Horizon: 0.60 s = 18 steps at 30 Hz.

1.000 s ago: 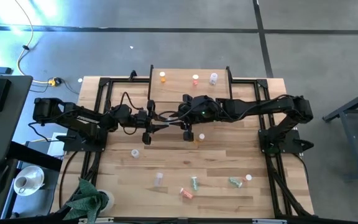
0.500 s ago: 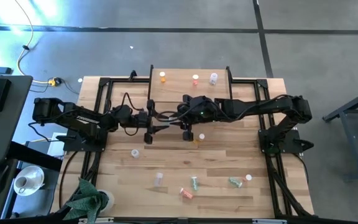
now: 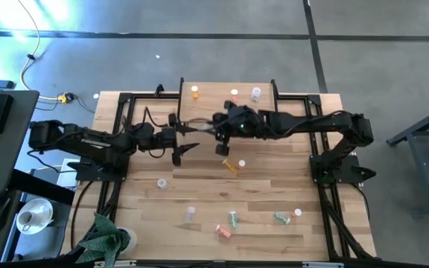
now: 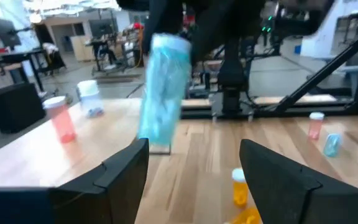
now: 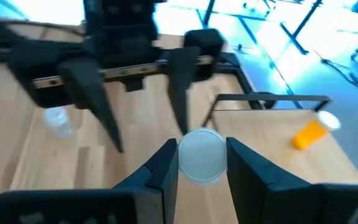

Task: Pick and place medicine bottles onto shelf by color
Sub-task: Put the blue pill bottle on the shelf

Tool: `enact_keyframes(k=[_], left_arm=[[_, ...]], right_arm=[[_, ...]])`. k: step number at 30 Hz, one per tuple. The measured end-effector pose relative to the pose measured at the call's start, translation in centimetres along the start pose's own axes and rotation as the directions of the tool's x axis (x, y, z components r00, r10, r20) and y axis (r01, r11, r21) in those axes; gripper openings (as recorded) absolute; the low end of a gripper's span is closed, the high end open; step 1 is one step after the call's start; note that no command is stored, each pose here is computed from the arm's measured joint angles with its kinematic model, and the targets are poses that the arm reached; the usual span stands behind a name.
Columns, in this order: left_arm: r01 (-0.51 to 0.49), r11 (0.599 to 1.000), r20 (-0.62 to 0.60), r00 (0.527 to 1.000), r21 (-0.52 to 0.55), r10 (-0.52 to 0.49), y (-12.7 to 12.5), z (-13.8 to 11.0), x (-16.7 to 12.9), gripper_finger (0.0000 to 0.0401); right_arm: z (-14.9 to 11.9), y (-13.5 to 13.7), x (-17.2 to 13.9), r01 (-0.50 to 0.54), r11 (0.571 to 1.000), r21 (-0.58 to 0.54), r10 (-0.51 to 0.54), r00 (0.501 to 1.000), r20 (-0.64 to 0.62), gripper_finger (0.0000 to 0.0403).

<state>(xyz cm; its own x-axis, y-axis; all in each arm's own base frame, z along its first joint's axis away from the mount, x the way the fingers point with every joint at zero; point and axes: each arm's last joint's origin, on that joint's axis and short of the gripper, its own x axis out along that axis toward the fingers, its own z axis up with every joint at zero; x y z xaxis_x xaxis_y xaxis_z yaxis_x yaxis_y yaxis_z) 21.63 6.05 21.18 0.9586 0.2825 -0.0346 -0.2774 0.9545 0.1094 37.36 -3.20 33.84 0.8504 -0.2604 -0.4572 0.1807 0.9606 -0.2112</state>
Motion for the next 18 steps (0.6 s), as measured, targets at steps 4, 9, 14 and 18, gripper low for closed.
enact_keyframes(k=[4,9,14,18], left_arm=[[-0.013,1.000,-0.032,0.999,0.000,0.013,0.4,0.6,-1.1,0.0239],[-0.017,1.000,-0.070,0.997,0.000,0.017,0.6,1.0,-2.3,0.0239],[-0.009,1.000,-0.072,0.997,-0.001,0.009,0.7,1.4,-3.2,0.0239],[-0.010,1.000,-0.058,0.998,-0.001,0.010,0.7,1.7,-3.4,0.0239]], right_arm=[[1.1,-2.4,-0.5,0.053,0.998,0.040,-0.053,0.998,0.017,0.0094],[2.4,-6.4,-1.4,0.131,0.976,0.173,-0.137,0.990,0.024,0.0094],[3.2,-10.7,-2.9,0.220,0.927,0.304,-0.232,0.973,0.004,0.0094],[3.3,-13.5,-3.9,0.272,0.886,0.376,-0.289,0.957,-0.012,0.0094]])
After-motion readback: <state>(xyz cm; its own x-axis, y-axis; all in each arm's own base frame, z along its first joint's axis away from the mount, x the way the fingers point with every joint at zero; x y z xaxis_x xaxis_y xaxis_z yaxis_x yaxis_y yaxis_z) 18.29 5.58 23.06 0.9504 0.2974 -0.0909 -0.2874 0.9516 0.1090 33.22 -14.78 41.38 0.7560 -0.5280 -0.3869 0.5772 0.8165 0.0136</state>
